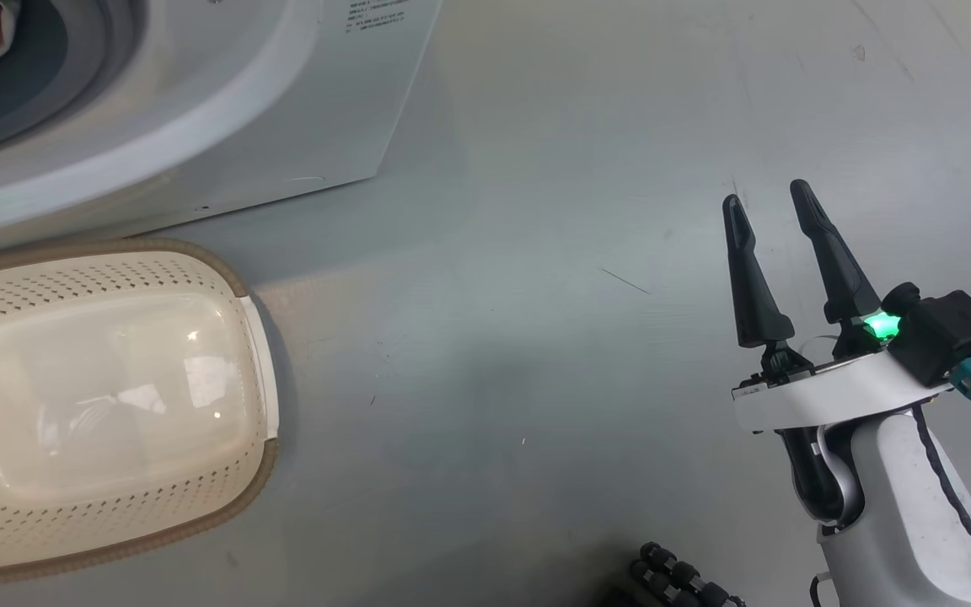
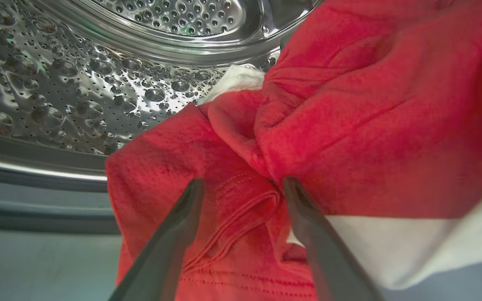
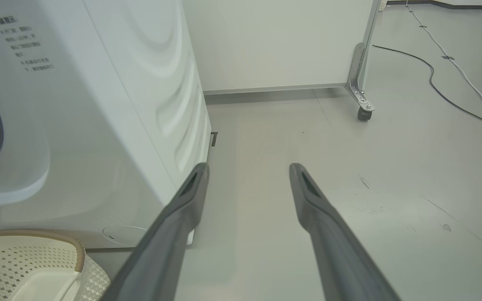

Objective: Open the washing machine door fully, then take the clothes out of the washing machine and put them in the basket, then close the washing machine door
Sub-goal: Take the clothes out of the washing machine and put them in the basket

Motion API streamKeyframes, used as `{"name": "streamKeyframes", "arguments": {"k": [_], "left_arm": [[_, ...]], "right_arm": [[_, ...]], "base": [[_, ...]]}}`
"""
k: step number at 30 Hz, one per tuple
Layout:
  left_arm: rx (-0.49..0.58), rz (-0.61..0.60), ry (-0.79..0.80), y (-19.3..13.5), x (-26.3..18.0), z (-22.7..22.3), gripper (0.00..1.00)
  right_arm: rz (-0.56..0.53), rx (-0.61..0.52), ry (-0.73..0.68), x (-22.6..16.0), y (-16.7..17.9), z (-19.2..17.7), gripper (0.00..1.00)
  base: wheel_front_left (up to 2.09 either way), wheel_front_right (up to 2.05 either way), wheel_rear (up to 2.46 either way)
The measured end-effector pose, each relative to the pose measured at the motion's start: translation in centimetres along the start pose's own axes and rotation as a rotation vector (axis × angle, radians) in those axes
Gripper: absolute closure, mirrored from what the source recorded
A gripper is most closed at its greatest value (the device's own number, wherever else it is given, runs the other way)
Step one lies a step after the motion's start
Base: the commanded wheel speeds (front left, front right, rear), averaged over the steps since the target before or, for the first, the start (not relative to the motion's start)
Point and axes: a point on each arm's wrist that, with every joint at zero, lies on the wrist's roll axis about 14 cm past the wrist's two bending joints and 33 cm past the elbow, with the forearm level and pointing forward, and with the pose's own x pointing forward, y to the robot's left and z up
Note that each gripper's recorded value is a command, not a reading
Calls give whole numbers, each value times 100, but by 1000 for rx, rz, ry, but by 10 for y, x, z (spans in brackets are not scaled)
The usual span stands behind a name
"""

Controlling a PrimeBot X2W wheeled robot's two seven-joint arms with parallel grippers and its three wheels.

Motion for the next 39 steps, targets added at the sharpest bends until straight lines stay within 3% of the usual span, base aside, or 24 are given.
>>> {"name": "streamKeyframes", "arguments": {"k": [9, 31, 32, 33, 34, 35, 39], "left_arm": [[-5, 37, 27, 14, 8, 1, 0], [-39, 39, 177, 13, 14, -20, 0], [-42, 37, 183, 11, 15, -20, 12], [-45, 37, 185, 10, 15, -20, 55], [-46, 35, 186, 9, 15, -19, 88], [-46, 34, 186, 9, 15, -19, 100], [-54, 20, 181, 2, 16, -15, 100]], "right_arm": [[8, -1, -5, 6, 2, 1, 0], [22, 0, -4, 12, 5, -1, 0], [22, 0, -3, 12, 5, -1, 0], [22, 0, -3, 12, 5, -1, 0], [21, 0, -3, 12, 5, -1, 0], [22, 0, -4, 12, 5, -1, 0], [24, -1, -10, 13, 6, 1, 0]], "base": [[0, 0, 0], [0, 0, 0], [0, 0, 0], [0, 0, 0], [0, 0, 0], [0, 0, 0], [0, 0, 0]]}}
